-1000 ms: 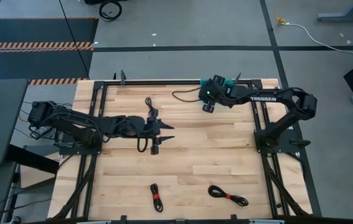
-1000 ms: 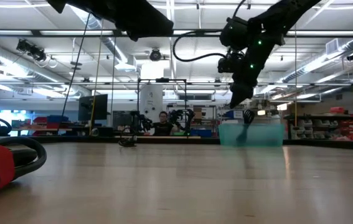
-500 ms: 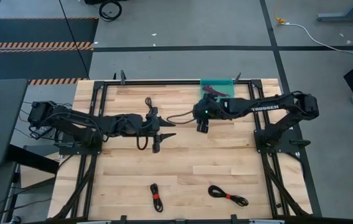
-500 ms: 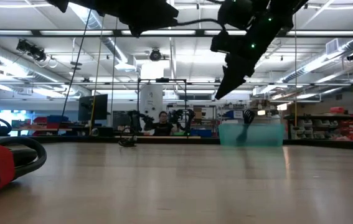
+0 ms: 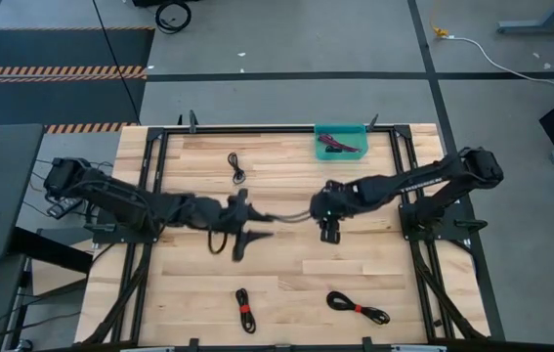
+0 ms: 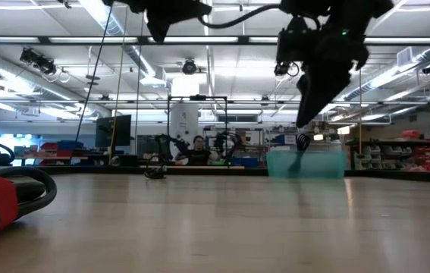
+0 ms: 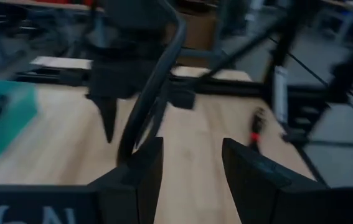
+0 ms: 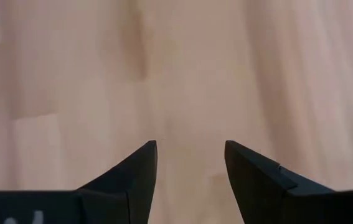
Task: Pick and place USB-C Cables
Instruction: Put the bottom right black usb cable into the bin
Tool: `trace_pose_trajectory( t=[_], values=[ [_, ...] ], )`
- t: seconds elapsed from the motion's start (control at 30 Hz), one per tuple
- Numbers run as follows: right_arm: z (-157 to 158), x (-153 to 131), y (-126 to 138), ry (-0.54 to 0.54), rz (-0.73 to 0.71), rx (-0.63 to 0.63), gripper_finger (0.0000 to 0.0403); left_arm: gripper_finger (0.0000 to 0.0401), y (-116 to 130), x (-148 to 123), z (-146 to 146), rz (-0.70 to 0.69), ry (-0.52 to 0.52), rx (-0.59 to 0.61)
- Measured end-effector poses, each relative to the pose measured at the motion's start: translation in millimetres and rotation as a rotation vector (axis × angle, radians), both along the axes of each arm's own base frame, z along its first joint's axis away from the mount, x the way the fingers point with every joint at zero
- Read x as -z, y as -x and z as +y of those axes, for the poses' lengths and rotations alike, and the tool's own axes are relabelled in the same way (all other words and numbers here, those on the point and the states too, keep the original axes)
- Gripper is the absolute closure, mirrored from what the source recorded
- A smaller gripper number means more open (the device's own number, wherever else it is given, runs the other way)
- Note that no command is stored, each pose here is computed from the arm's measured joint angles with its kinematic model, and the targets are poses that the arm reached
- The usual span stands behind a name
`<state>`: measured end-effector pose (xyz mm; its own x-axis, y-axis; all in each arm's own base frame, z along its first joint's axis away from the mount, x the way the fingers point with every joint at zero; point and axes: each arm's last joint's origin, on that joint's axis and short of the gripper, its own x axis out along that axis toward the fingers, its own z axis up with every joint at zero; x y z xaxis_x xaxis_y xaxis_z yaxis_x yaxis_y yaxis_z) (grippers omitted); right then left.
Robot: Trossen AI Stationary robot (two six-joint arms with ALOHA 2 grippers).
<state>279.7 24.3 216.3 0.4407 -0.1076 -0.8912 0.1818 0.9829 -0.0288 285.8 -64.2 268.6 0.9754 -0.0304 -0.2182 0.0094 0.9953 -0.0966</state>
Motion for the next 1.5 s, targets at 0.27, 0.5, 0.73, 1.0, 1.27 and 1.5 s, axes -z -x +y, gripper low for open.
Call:
trace_pose_trajectory(
  t=[0.27, 0.5, 0.73, 1.0, 1.27, 1.5],
  values=[
    [48, -1, 7, -0.134, -0.017, -0.02, 0.0209, 0.0229, 16, 14, -38, 0.148, 0.012, 0.103],
    [85, -3, 14, -0.2, -0.058, -0.083, 0.0209, 0.0229, 30, 20, -63, 0.218, 0.022, 0.159],
    [100, -4, 20, -0.245, -0.062, -0.065, 0.0209, 0.0229, 41, 22, -79, 0.235, 0.017, 0.15],
    [113, -4, 26, -0.295, -0.047, -0.043, 0.0209, 0.0229, 50, 33, -82, 0.359, 0.049, 0.129],
    [124, -3, 33, -0.355, -0.023, -0.012, 0.0209, 0.0229, 54, 39, -80, 0.429, 0.094, 0.078],
    [137, -3, 42, -0.384, -0.001, -0.006, 0.0209, 0.0229, 55, 40, -79, 0.452, 0.09, 0.069]
  ],
)
